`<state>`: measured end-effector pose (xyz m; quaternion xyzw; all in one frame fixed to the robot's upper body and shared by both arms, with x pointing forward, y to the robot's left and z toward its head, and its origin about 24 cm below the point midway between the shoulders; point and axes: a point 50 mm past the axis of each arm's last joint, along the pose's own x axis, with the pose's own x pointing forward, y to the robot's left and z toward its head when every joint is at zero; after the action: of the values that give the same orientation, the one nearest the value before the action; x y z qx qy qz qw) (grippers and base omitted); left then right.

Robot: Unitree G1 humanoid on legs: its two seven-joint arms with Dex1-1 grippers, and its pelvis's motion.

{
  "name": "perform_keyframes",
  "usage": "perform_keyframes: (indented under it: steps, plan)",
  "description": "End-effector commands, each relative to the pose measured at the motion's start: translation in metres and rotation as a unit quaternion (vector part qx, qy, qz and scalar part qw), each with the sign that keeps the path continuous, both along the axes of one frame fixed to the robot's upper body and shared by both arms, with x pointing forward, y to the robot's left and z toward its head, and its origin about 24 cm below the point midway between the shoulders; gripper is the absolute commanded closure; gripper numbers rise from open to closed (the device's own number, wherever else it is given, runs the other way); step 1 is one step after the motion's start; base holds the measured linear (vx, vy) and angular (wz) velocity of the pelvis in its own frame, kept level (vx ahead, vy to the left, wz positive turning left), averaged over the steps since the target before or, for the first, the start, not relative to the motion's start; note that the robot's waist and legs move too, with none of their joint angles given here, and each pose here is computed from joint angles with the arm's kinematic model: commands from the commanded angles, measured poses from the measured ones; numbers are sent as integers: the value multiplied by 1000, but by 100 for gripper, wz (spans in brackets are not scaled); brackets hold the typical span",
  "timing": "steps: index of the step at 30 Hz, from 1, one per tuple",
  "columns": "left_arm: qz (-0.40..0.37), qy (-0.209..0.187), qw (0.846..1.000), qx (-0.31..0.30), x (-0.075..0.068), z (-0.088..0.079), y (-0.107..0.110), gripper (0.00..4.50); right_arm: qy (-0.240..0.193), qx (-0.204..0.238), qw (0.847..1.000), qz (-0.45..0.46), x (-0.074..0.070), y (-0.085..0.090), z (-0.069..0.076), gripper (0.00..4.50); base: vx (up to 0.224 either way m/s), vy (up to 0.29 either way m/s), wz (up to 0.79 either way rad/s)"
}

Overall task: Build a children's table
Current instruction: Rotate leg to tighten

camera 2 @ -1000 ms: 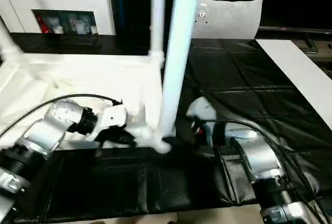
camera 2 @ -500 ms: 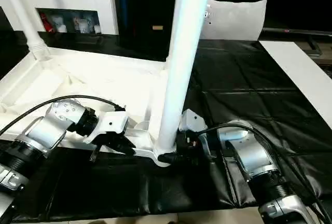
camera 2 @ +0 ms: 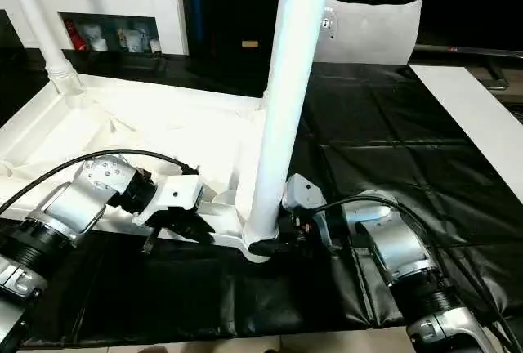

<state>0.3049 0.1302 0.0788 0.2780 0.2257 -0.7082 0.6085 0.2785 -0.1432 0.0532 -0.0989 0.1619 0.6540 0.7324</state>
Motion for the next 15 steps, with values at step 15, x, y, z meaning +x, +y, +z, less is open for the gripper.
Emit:
perform_keyframes:
  steps: [15]
  plan:
    - [239, -29, 963, -121, 8, 8, -67, 450, 52, 75, 928, -361, 25, 70, -12, 178, 0, 0, 0]
